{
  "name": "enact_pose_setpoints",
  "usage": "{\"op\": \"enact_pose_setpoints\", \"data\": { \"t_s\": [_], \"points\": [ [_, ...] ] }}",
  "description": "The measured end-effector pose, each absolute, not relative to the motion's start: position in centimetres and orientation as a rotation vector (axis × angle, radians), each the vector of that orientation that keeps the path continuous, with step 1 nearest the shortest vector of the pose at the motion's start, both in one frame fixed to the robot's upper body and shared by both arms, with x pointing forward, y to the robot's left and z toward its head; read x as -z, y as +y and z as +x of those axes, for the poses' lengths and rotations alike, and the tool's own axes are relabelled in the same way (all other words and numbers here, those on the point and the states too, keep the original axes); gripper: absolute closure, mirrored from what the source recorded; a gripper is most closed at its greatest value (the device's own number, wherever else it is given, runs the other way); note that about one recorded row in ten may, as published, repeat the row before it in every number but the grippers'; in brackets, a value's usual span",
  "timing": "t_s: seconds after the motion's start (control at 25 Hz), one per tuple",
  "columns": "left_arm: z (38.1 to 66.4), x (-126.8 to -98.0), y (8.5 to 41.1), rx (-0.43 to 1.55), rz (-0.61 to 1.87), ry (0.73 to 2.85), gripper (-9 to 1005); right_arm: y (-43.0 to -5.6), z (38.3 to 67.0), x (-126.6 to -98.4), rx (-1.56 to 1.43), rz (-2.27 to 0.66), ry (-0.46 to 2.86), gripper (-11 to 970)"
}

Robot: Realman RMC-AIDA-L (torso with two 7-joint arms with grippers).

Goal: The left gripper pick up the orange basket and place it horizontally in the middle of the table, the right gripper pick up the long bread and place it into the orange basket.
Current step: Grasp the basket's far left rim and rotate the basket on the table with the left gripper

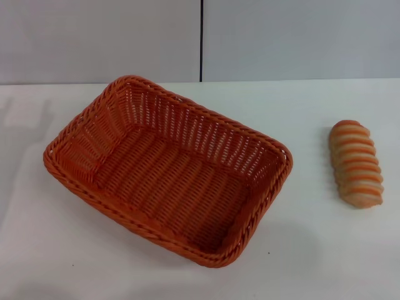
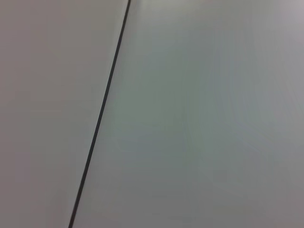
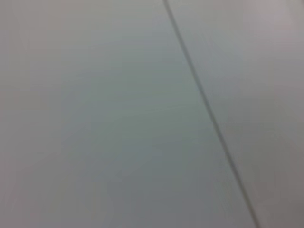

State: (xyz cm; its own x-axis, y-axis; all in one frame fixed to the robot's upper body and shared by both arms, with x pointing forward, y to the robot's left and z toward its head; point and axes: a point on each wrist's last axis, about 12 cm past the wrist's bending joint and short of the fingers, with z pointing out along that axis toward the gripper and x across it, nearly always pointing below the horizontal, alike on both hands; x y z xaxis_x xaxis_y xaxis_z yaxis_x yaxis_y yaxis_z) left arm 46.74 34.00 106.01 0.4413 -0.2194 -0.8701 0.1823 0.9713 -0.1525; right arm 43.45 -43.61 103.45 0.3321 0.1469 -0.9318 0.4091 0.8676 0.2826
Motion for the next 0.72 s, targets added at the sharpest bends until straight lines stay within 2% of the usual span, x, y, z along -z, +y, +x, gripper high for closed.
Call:
{"op": "enact_pose_setpoints", "data": {
  "t_s": [0.72],
  "points": [
    [47.7,-106.4,33.4,0.303,-0.012,1.083,186,-45.4,43.3,-105.4,-0.078,0.445,1.259,262]
  ]
}}
